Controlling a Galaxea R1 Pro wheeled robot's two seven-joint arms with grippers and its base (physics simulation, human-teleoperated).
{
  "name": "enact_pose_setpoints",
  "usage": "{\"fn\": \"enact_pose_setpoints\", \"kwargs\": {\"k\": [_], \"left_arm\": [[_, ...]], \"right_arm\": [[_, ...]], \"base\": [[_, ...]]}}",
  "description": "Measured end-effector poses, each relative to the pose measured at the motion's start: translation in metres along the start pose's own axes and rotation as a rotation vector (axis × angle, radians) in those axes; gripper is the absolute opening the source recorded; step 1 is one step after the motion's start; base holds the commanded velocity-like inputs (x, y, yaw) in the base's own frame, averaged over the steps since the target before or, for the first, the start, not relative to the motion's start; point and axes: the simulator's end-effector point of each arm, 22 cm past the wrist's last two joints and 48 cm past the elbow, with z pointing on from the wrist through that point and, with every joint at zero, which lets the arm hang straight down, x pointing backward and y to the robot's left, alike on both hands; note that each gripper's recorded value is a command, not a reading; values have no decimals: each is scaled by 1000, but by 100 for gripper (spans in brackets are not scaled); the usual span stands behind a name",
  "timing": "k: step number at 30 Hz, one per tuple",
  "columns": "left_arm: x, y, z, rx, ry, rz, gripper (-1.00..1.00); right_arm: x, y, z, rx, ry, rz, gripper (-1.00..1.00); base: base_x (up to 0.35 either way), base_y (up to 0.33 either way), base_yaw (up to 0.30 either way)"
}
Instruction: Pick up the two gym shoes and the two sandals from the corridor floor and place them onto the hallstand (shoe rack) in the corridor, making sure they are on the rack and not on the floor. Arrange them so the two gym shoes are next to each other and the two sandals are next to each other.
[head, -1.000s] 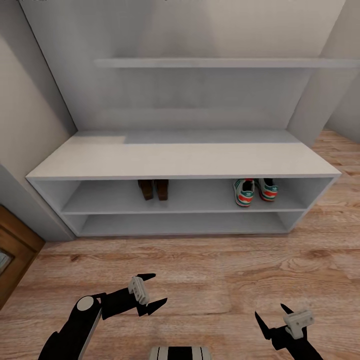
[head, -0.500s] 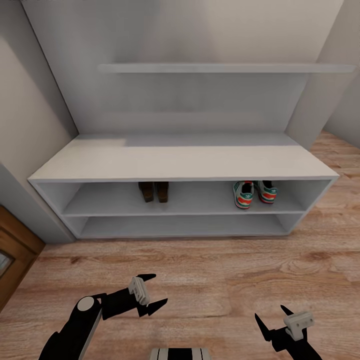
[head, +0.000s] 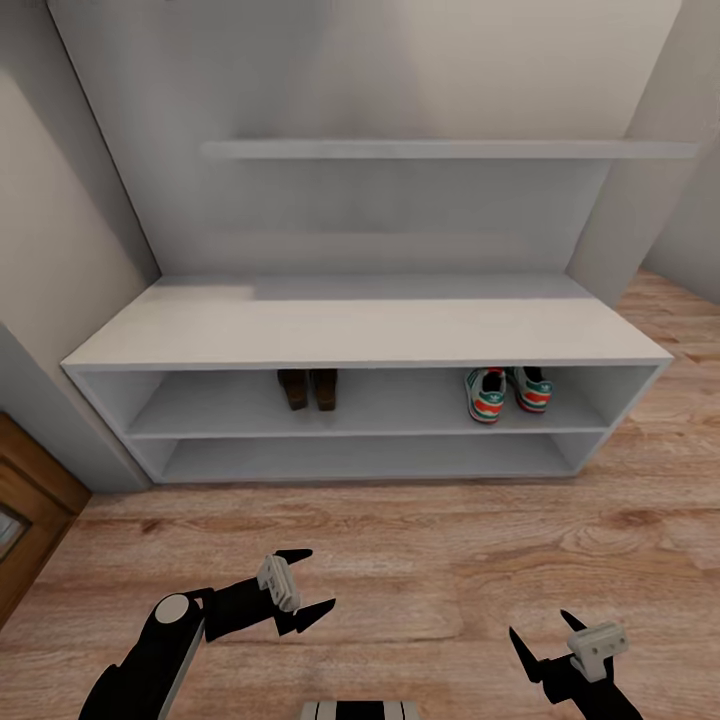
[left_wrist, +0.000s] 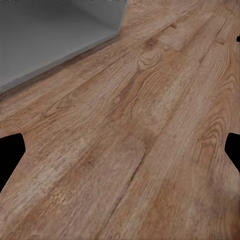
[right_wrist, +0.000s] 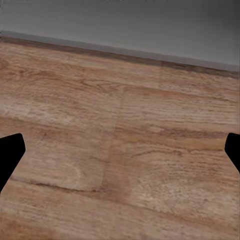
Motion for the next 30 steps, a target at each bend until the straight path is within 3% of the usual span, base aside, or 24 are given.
{"fn": "enact_pose_setpoints", "kwargs": {"k": [30], "left_arm": [[-21, -2, -5, -7, -24, 40, 100]], "right_arm": [[-13, -2, -4, 8, -37, -5, 100]], "base": [[0, 0, 0]]}}
